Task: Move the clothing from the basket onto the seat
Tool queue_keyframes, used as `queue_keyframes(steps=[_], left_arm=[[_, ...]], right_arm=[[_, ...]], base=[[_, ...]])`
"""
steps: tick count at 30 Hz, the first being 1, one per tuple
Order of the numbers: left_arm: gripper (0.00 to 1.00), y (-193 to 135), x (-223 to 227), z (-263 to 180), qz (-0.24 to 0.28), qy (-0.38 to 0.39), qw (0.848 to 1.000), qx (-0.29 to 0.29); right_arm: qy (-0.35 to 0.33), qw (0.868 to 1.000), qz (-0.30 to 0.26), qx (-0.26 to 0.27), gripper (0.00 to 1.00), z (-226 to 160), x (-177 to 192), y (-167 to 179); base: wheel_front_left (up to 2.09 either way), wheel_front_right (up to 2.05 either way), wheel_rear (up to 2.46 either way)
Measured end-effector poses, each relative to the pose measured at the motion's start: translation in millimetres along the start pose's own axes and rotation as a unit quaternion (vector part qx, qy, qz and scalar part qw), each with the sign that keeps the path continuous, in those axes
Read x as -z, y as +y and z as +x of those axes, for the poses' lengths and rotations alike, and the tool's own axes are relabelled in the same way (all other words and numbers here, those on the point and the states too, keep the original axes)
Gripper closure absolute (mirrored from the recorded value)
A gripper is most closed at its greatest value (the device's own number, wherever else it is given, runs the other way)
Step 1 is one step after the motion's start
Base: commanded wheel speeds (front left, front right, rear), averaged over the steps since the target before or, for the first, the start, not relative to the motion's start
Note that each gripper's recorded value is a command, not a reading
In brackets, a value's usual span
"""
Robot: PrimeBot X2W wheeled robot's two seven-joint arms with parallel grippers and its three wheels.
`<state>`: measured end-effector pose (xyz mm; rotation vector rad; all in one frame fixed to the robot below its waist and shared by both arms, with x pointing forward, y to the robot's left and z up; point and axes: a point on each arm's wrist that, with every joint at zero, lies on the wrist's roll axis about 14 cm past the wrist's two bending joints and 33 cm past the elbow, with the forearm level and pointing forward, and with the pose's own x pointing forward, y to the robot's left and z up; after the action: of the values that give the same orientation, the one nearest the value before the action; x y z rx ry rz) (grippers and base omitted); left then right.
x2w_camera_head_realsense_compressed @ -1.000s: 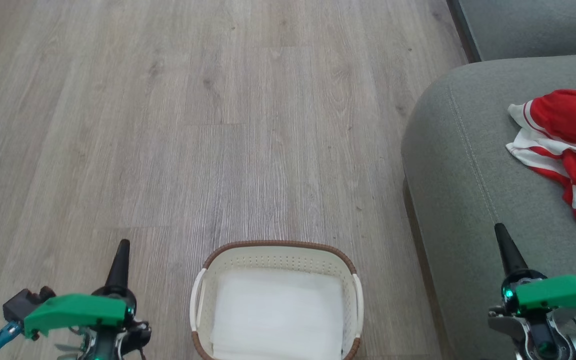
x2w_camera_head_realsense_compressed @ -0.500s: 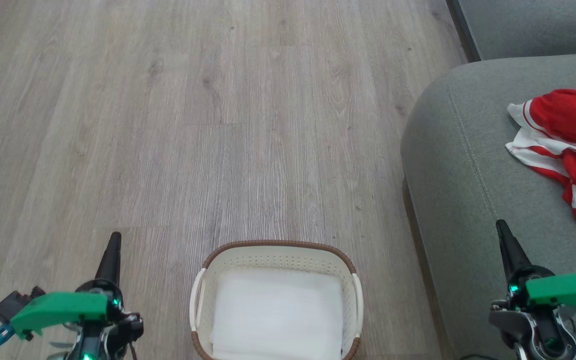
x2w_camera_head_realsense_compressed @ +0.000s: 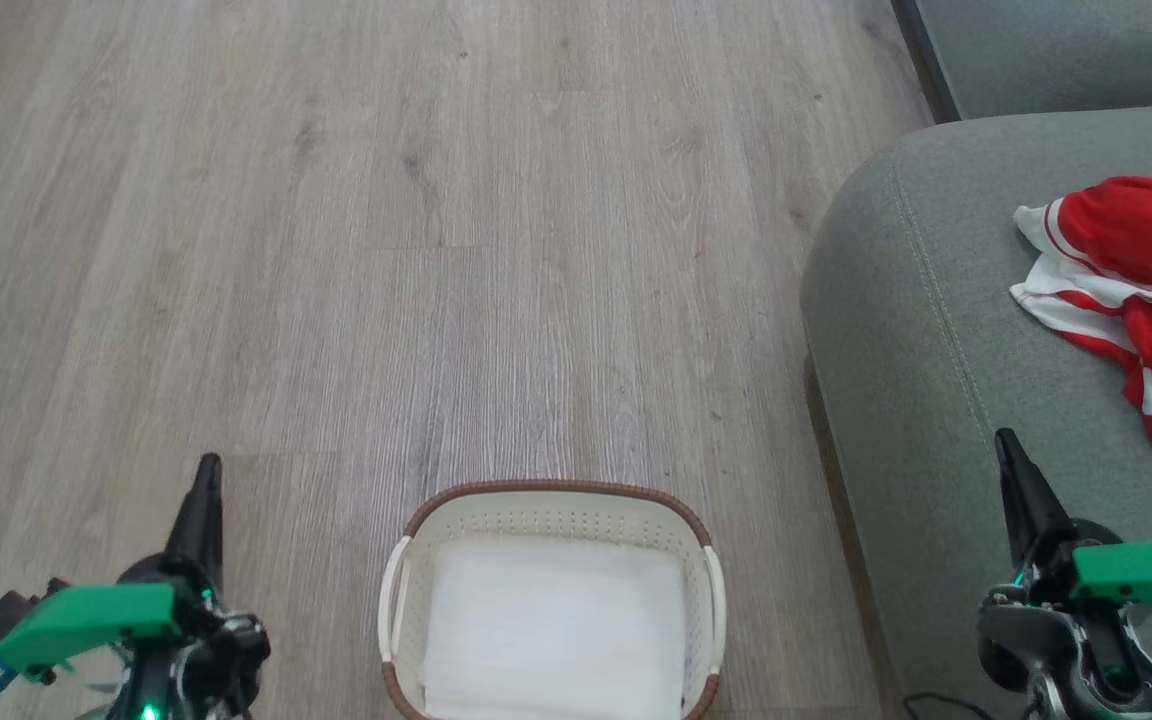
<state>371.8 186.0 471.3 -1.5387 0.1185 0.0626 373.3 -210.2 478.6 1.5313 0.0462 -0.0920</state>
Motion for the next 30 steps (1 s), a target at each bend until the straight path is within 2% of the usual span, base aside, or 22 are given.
queue_keyframes(steps=[5,30], left_arm=[[1.0,-4.8,-4.1,1.9,-0.018,-0.005,1.0,0.01],[1.0,-4.8,-4.0,1.9,-0.019,-0.006,1.0,0.01]], right_arm=[[0.0,1.0,0.017,0.0,1.0,-0.2,0.4,-0.6],[-0.001,1.0,0.017,0.0,1.0,-0.3,-0.4,-0.6]], base=[[0.0,0.0,0.0],[0.0,0.0,0.0]])
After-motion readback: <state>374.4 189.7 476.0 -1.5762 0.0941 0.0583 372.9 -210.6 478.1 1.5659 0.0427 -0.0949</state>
